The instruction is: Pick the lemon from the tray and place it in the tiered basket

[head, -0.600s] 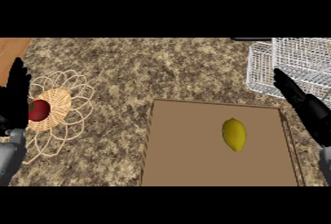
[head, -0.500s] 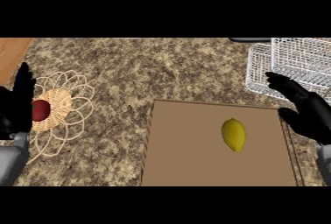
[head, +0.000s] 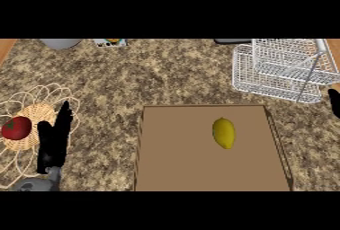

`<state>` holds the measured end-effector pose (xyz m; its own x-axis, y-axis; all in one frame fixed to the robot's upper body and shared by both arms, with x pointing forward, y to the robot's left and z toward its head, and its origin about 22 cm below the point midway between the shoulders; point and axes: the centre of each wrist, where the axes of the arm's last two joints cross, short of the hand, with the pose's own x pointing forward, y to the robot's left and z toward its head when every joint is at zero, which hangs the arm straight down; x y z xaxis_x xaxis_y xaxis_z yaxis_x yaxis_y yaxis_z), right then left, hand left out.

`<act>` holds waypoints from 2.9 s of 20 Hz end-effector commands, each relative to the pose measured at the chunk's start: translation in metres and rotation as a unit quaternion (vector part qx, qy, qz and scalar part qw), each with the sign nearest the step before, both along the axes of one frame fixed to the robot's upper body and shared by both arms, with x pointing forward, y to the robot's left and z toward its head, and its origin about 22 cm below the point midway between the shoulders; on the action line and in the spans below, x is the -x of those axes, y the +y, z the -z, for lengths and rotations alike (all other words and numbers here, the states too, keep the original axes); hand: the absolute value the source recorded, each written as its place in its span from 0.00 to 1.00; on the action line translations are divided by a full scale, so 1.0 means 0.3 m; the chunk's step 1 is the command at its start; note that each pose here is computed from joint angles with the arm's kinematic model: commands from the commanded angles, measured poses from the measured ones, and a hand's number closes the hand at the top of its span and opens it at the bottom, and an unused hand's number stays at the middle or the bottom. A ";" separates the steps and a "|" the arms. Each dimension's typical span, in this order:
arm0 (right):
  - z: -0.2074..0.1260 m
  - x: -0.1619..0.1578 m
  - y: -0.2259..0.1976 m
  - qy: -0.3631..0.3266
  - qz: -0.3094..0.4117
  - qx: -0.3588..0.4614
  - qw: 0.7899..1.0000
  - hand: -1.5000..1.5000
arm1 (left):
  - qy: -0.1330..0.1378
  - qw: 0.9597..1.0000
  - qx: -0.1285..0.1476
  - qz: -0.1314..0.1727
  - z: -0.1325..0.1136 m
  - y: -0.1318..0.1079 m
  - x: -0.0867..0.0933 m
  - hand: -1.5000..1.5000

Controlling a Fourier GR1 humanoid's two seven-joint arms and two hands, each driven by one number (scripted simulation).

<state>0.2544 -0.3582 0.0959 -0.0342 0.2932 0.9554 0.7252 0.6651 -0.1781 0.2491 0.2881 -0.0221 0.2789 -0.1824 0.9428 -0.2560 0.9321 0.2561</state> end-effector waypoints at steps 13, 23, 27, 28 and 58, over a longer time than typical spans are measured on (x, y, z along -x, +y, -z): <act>0.043 0.380 0.287 0.237 -0.011 0.026 0.971 0.00 | 0.004 0.998 0.029 0.061 0.076 -0.127 0.121 0.50; -0.119 0.358 0.388 0.391 0.066 0.118 0.910 0.00 | 0.003 0.996 0.025 0.083 0.083 -0.167 0.081 0.50; -0.129 0.320 0.473 0.422 0.077 0.117 0.896 0.00 | 0.006 0.995 0.033 0.091 0.093 -0.160 0.125 0.50; -0.124 0.312 0.493 0.433 0.075 0.123 0.890 0.00 | 0.007 0.997 0.026 0.078 0.079 -0.156 0.088 0.50; 0.060 -0.024 0.645 0.633 0.031 0.139 0.761 0.00 | 0.006 0.997 0.028 0.072 0.142 -0.157 0.158 0.50</act>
